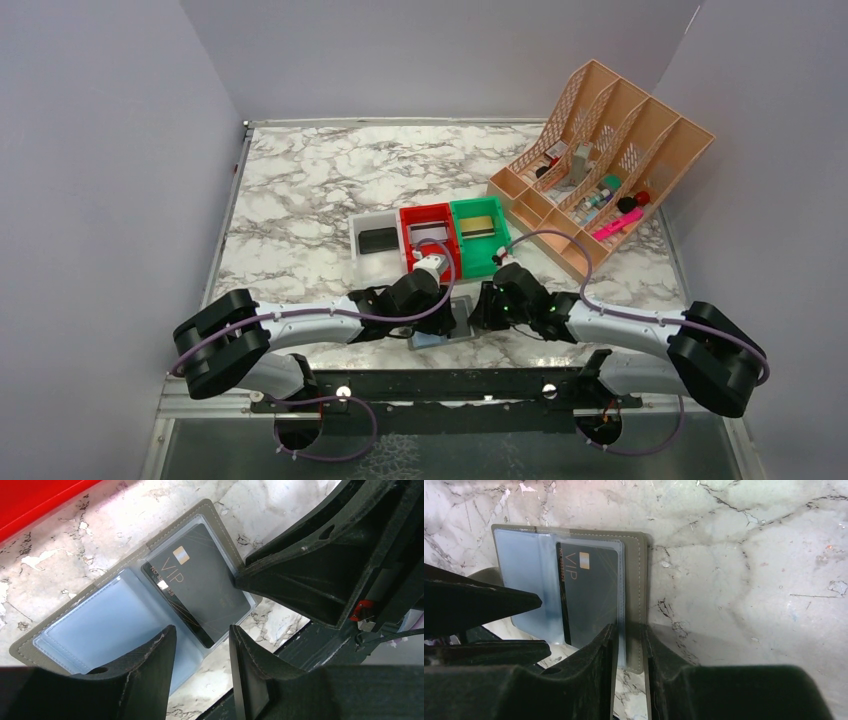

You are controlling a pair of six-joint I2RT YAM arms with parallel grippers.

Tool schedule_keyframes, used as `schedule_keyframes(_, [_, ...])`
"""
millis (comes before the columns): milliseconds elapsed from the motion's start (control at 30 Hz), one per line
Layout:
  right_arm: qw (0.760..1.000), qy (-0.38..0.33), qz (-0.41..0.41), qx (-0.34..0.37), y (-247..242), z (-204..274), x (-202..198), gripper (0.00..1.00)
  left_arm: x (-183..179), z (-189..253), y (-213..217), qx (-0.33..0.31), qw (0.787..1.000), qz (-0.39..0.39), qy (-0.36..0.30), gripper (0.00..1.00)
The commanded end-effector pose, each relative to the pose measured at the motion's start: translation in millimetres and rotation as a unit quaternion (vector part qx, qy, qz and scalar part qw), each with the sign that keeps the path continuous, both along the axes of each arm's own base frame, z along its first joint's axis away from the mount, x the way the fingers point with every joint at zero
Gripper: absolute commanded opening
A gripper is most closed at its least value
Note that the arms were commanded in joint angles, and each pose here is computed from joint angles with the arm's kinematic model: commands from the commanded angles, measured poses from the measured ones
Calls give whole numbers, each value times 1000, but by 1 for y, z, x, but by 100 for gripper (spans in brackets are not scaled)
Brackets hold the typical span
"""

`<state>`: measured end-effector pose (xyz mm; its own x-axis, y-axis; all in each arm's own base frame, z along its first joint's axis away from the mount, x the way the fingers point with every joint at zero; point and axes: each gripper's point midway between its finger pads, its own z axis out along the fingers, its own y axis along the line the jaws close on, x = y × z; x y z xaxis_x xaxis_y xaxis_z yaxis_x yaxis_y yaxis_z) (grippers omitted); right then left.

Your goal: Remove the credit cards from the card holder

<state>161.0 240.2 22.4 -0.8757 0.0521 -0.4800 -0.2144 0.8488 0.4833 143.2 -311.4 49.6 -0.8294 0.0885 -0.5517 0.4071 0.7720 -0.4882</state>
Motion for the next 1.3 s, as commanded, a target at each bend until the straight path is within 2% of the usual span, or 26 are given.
schedule_keyframes(0, [1000,-9,-8,-6,0,9,8,29,3,17,-16,-26,999,-17,-18,46])
schedule_keyframes(133, [1000,-15,-13,-6,-3,17,8,30,6,8,-14,-10,1000,-12,-18,45])
schedule_keyframes(433, [999,-27,13,45,14,30,6,31,5,-20,1,34,999,6,-4,43])
schedule_keyframes(667, [1000,-5,8,7,16,9,12,31,2,-29,10,46,999,11,2,39])
schedule_keyframes(833, [1000,1,21,15,22,7,10,29,1,-33,14,55,998,14,1,35])
schedule_keyframes(1267, [1000,-8,15,12,18,9,11,5,7,-30,14,44,998,48,3,24])
